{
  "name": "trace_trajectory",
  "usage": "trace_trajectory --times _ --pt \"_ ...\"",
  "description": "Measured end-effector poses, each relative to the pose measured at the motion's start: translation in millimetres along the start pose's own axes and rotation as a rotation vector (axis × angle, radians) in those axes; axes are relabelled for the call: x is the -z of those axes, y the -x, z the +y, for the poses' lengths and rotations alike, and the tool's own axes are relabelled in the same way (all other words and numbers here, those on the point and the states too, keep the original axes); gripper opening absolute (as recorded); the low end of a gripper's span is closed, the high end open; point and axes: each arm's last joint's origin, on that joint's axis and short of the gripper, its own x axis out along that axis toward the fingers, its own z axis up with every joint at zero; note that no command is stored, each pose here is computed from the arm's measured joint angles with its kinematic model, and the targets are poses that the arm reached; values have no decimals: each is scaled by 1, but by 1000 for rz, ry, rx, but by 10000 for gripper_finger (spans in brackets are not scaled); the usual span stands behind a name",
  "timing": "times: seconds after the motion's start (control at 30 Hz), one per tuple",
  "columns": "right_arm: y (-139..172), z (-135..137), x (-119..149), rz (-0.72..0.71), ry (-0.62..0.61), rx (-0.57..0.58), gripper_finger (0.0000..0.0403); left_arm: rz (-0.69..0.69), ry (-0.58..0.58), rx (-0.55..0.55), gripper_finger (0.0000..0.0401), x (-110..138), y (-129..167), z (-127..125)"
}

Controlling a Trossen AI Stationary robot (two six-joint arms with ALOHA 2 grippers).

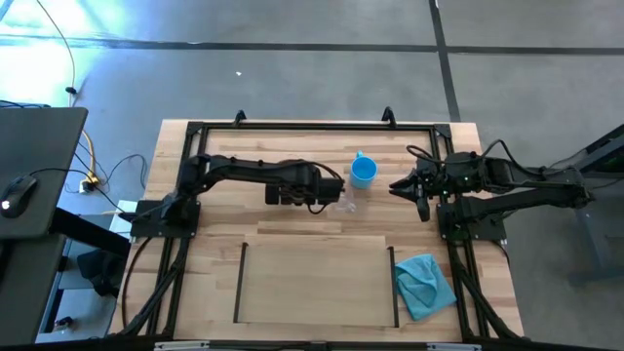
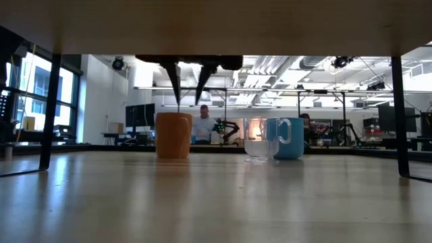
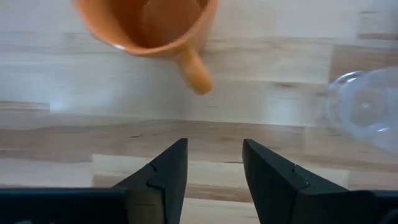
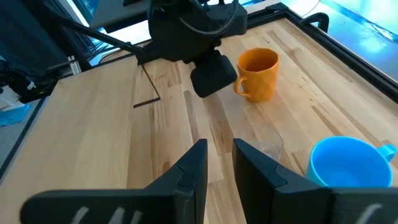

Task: Stack small to large cups/mugs on shelf
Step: Put the orange mug on the shelf

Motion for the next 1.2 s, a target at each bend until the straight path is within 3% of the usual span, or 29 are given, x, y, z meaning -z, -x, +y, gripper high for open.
trace_trajectory --times 0.23,0.67,1.2 --pt "0 1 0 4 -2 -19 67 5 27 -55 143 -3 -11 -1" --pt "0 1 0 6 0 -22 67 -7 199 8 143 -16 -16 -9" --pt "0 1 0 8 8 -31 67 -2 233 -46 143 -12 -29 -12"
